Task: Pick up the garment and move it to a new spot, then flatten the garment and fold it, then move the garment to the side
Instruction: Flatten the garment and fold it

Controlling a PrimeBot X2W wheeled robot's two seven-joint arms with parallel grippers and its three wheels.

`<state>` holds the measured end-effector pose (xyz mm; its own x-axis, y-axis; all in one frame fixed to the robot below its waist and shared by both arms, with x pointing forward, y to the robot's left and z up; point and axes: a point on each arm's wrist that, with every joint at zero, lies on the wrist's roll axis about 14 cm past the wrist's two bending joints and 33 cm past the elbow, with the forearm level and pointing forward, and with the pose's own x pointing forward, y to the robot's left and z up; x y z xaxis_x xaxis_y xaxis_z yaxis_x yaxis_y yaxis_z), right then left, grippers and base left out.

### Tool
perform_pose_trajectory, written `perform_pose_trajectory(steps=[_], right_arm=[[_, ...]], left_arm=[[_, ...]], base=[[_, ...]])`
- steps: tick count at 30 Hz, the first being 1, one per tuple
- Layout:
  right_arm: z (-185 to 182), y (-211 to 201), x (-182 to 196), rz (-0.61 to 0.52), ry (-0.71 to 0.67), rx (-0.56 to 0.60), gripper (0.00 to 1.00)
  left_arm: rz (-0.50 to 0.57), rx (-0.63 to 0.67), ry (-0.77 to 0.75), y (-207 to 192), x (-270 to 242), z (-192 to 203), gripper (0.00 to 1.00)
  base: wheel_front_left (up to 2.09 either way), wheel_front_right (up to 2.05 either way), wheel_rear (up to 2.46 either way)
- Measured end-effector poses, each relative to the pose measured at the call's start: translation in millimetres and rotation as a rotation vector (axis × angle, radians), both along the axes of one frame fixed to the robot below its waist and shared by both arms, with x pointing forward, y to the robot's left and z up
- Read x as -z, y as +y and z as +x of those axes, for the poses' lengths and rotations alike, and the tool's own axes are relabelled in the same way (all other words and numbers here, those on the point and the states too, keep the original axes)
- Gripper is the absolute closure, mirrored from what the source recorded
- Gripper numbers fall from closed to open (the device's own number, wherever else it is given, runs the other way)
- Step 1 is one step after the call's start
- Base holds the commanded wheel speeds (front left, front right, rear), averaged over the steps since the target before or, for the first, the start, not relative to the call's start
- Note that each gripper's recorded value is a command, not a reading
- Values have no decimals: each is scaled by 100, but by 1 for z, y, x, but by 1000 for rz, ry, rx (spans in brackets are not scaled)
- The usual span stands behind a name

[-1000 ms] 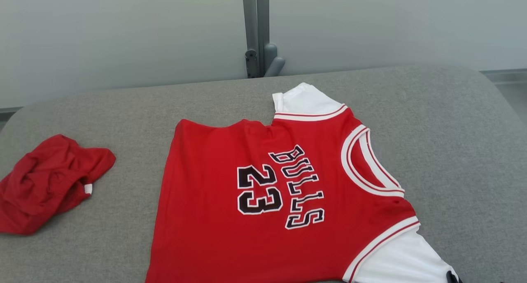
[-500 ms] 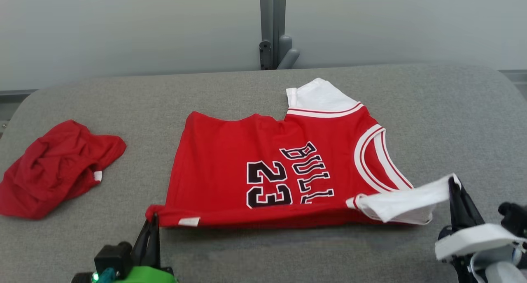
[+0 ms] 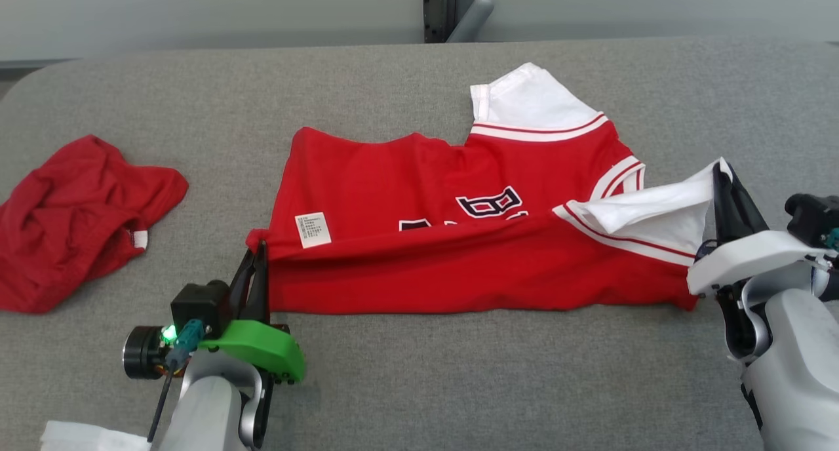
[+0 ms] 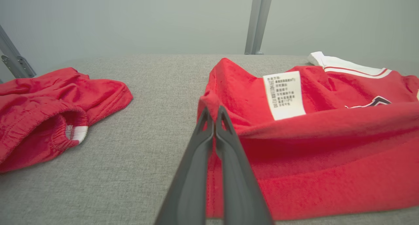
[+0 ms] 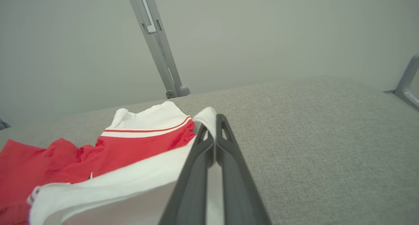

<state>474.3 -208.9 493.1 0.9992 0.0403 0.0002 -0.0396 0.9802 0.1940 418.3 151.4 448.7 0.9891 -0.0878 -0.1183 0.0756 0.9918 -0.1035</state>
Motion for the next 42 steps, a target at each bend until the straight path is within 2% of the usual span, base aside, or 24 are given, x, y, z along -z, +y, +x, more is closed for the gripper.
perform_pose_trajectory(steps=[7, 9, 10, 15, 19, 27, 32, 39, 40, 41, 42], right_arm=[[25, 3, 17, -29, 40, -10, 100], [33, 3, 27, -21, 65, -2, 0], [35, 4, 31, -15, 72, 1, 0], [42, 2, 24, -12, 39, 19, 0], [25, -4, 24, 5, 28, 45, 0], [-46, 4, 79, -4, 203, -4, 0], [-60, -1, 94, 3, 259, 10, 0], [-64, 17, 118, 15, 344, -38, 0], [-62, 18, 119, 15, 347, -42, 20], [-61, 19, 120, 16, 349, -46, 72], [-59, 21, 119, 13, 348, -52, 100]], left_arm=[[12, -3, 21, 1, 9, 22, 100], [8, -11, 31, 3, 14, 29, 21], [10, -16, 35, 4, 16, 31, 0], [12, -51, 30, 10, 16, 36, 0], [3, -69, 35, 12, 18, 22, 0], [-28, -76, 105, 5, 37, -19, 0], [-28, -59, 116, 0, 41, -22, 0], [-19, -70, 107, 5, 38, -22, 0], [-18, -71, 109, 5, 39, -22, 0], [-18, -72, 110, 6, 39, -22, 0], [-18, -72, 111, 7, 39, -23, 0]], base=[[0, 0, 0], [0, 0, 0], [0, 0, 0], [0, 0, 0], [0, 0, 0], [0, 0, 0], [0, 0, 0], [0, 0, 0], [0, 0, 0], [0, 0, 0], [0, 0, 0]])
